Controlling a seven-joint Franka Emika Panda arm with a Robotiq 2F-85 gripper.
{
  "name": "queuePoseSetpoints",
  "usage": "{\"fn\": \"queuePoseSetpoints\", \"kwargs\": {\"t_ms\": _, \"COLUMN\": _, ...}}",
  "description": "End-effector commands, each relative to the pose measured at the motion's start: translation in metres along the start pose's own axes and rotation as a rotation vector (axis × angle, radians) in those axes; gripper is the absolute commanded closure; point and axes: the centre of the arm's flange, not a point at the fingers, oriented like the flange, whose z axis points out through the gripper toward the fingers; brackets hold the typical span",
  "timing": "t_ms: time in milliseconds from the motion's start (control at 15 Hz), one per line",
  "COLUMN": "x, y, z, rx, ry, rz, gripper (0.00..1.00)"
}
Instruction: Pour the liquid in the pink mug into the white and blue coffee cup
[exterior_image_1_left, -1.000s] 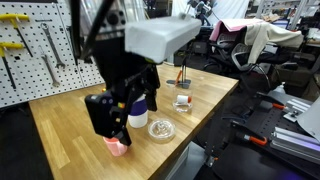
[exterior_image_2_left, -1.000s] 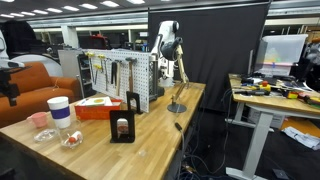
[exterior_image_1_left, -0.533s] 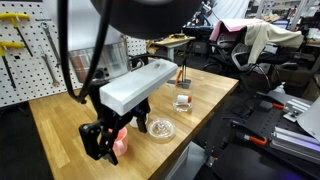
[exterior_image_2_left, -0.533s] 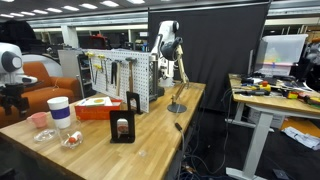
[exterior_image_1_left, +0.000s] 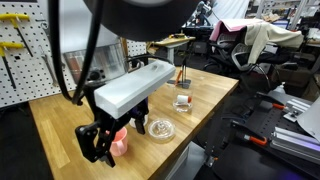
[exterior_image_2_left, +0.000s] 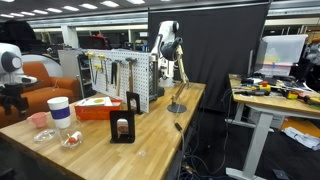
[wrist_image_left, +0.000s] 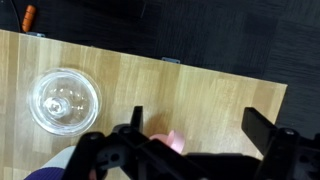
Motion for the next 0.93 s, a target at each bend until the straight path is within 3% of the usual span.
{"fn": "queuePoseSetpoints", "kwargs": {"t_ms": 0, "x": 0.008, "y": -0.001, "z": 0.004, "rx": 0.016, "ry": 0.008, "rz": 0.061, "gripper": 0.0}}
{"fn": "queuePoseSetpoints", "kwargs": {"t_ms": 400, "x": 0.027, "y": 0.0, "z": 0.019, "rx": 0.056, "ry": 0.019, "rz": 0.183, "gripper": 0.0}}
{"fn": "queuePoseSetpoints", "kwargs": {"t_ms": 867, "x": 0.05, "y": 0.008, "z": 0.034, "rx": 0.023, "ry": 0.042, "rz": 0.248, "gripper": 0.0}}
